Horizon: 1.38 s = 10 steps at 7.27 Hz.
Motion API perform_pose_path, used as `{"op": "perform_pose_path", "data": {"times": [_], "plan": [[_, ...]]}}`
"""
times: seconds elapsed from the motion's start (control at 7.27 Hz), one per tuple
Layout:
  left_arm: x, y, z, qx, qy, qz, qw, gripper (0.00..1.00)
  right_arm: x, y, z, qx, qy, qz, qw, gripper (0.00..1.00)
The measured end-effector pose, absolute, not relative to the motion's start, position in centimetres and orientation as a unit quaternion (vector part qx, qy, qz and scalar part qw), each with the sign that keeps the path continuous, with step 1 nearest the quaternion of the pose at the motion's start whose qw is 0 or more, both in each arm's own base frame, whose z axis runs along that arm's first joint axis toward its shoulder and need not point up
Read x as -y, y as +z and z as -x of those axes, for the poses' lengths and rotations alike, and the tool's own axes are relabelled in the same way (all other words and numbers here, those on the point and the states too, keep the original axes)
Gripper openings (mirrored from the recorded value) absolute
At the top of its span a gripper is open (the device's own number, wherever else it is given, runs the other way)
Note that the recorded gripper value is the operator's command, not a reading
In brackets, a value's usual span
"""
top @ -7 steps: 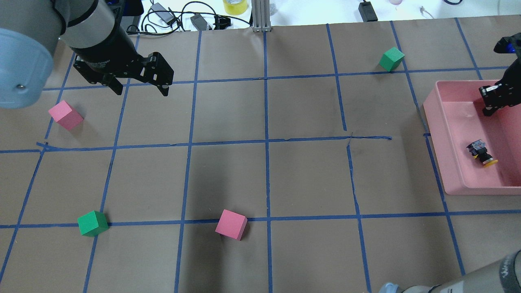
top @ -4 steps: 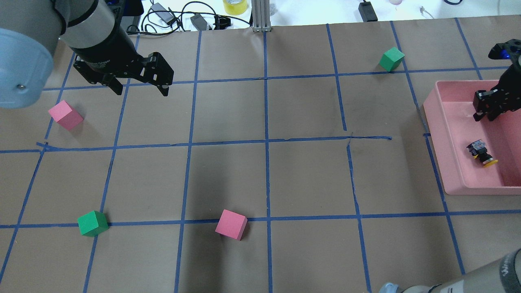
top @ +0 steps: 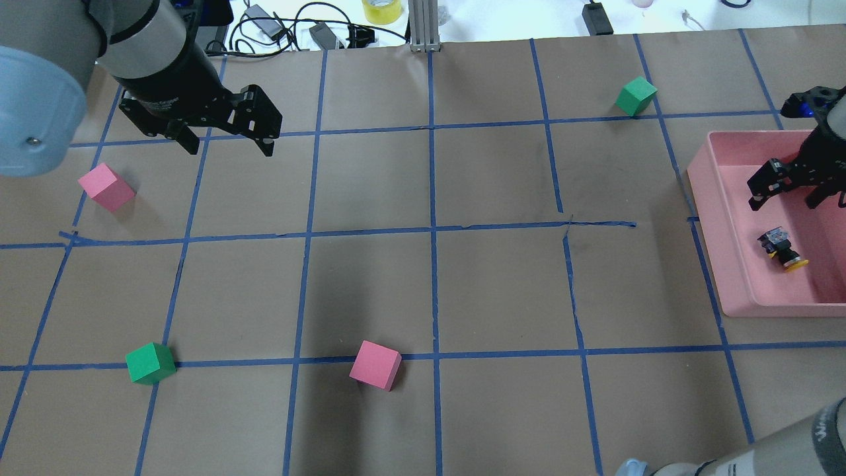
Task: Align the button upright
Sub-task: 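Lift the switch slightly and reposition the right gripper inside the bin, then adjust the grip on the switch with the right gripper inside the bin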
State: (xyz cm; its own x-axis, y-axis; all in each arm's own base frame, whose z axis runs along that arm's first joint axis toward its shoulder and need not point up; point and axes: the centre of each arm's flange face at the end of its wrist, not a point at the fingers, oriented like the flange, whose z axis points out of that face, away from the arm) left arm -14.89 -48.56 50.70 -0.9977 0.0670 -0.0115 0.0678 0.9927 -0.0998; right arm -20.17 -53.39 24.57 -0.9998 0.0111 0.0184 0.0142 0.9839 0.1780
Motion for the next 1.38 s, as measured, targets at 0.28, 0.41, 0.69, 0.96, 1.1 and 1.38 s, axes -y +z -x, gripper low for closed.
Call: {"op": "perform_pose_path", "data": {"times": [0.28,0.41,0.69,0.96,1.1,1.38], "plan": [[48.6,50.7,14.9,-0.998,-0.05,-0.034,0.004,1.0,52.3,23.0,19.8,0.994,-0.106,0.008,-0.001,1.0],[48.6,50.7,14.9,-0.998,-0.05,-0.034,0.004,1.0,51.9,22.4,19.6,0.994,-0.111,0.005,-0.005,1.0],[48.6,50.7,14.9,-0.998,-0.05,-0.034,0.004,1.0,51.5,21.5,19.9,0.993,-0.118,-0.021,-0.011,1.0],[48.6,50.7,14.9,-0.998,-0.05,-0.034,0.004,1.0,50.8,20.5,21.0,0.992,-0.124,-0.021,-0.012,1.0],[48.6,50.7,14.9,-0.998,-0.05,-0.034,0.004,1.0,50.7,20.1,21.5,0.993,-0.119,-0.018,-0.007,1.0],[48.6,50.7,14.9,-0.998,-0.05,-0.034,0.004,1.0,50.9,19.5,21.8,0.993,-0.115,-0.016,-0.004,1.0]]}}
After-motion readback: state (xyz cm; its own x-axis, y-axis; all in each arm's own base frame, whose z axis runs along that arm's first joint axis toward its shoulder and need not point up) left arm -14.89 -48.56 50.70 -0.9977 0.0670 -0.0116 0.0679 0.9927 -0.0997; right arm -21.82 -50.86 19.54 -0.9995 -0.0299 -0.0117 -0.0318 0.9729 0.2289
